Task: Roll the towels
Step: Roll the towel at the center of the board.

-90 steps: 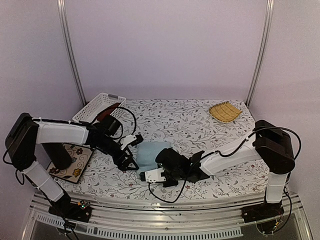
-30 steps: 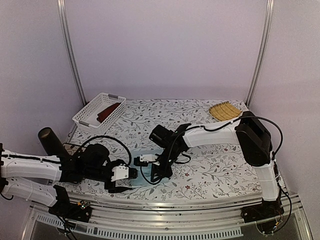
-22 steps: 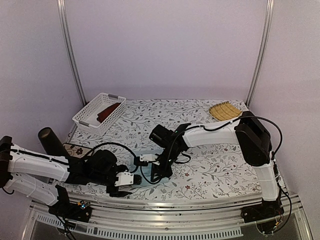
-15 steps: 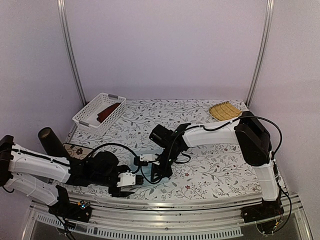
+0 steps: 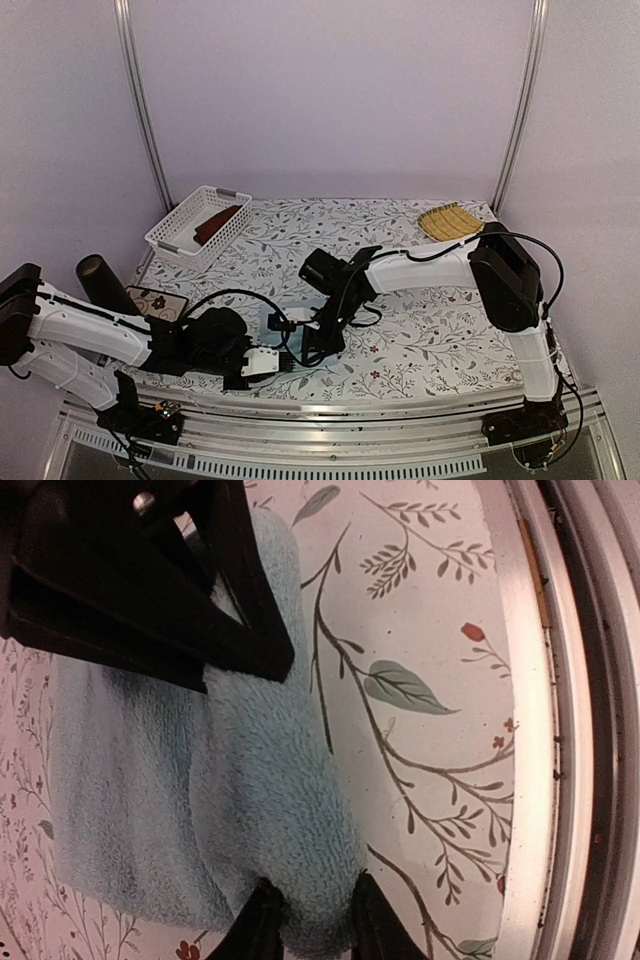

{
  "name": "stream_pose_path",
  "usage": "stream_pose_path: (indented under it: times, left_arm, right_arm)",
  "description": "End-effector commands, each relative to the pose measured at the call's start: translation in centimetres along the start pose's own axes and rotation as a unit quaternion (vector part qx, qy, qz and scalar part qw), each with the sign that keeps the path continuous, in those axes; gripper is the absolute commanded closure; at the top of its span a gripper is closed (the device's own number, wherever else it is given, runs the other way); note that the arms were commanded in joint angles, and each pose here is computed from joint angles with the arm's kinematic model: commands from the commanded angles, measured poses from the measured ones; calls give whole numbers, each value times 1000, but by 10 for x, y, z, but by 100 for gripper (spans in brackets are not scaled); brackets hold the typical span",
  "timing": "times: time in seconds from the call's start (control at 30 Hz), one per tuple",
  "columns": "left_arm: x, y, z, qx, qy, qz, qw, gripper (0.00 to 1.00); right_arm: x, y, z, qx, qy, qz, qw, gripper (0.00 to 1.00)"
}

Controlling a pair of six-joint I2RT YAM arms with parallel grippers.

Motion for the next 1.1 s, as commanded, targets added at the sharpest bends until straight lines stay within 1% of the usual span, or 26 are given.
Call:
stream_pose_path:
  times: [0.0,0.07,0.17,0.33,0.47,0.67,0.73,0.83,0.93,1.07]
  left_arm:
    - [1,-4,10,-5,-16,-16,1000,78]
    - [1,-6,10,-6,-17,-23,1000,81]
    - [2,-8,10,-5,-19,-28,999,83]
    - [1,-3,9,-17,-25,-28,999,83]
    - [-5,5,8,-38,-42,-38,998,83]
    - [-10,21,4,-77,-75,-70,992,82]
    - [-9,30,2,-95,-80,-87,988,81]
    - [-4,31,-3,-122,-84,-133,980,82]
    - [-1,39,-6,-150,-92,-165,970,81]
    - [-2,48,-7,-179,-111,-194,958,81]
  right_arm:
    - [-11,-13,-8,15,1,-25,1000,76]
    - [-23,-14,-7,13,-12,-32,999,71]
    - [-36,-14,-9,5,-24,-35,999,66]
    - [-52,-12,-13,-2,-45,-30,999,64]
    - [-68,-6,-13,-15,-70,-31,997,63]
    - [-102,-6,-12,-43,-109,-78,990,62]
    - [-109,-5,-13,-60,-115,-98,987,62]
    - [-116,-4,-16,-97,-128,-124,979,62]
    - [-114,-3,-26,-130,-135,-139,972,62]
    - [-112,-5,-27,-169,-145,-155,962,62]
Point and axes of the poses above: each gripper's point midway between its finger pads, its own x axis out along the fingers, its own y axis along the line the jaws close on, z = x × y, the point moved 3 cm from there along -x, back along the fingers, and after that the axes turned 14 degrees about x, right-handed, at the moved point
